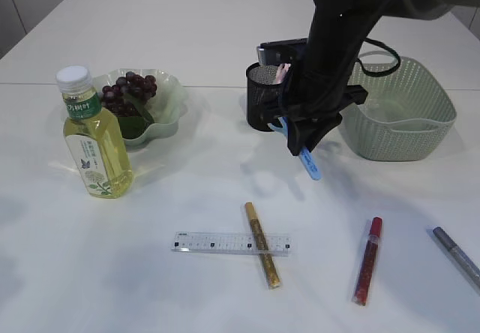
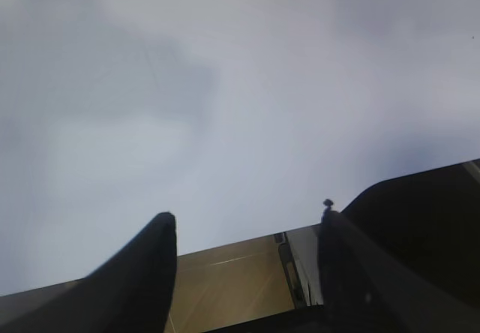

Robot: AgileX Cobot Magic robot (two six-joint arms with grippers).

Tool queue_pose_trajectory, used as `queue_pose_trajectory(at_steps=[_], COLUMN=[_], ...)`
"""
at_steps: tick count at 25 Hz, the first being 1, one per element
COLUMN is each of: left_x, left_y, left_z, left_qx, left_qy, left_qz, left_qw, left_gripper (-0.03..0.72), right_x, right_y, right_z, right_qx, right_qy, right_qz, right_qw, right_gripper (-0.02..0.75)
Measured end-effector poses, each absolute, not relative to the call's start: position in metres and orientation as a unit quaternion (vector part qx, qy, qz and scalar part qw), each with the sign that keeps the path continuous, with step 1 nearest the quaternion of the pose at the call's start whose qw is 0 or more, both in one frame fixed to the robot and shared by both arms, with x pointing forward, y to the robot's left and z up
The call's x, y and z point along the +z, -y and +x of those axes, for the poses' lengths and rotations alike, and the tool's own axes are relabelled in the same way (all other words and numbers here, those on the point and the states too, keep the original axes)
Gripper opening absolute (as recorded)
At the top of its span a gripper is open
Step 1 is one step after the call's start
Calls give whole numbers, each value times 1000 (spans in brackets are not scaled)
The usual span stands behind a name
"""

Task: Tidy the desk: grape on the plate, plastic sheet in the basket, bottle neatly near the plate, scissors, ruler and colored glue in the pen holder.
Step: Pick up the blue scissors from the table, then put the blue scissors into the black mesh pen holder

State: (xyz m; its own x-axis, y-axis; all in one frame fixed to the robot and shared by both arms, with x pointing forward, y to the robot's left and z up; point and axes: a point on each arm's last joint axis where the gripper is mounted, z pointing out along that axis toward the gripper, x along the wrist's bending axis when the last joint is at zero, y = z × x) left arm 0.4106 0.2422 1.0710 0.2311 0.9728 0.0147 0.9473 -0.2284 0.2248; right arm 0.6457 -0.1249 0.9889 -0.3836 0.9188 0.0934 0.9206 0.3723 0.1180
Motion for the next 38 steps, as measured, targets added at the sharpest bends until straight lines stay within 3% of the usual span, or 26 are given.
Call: queue_pose_trajectory(at_steps=[10, 19, 32, 38], left_x=[1071, 1071, 1071, 1071], left_y=[-242, -241, -241, -241], left_z=[411, 410, 410, 411], left_qx=[74, 70, 70, 71], left_qy=[-616, -617, -617, -617], left_qz=[780, 779, 779, 779], left_qw=[85, 88, 89, 91], left_gripper=[435, 435, 435, 435], right_x=[1034, 1037, 1058, 1045], right_y=[137, 158, 151, 141], right_z=[615, 575, 602, 630], right_qx=[-127, -234, -386, -448], right_qy=[838, 813, 746, 701], right_qz=[-529, -517, -472, -457], right_qw=[-33, -135, -269, -313], right_gripper=[171, 171, 171, 171])
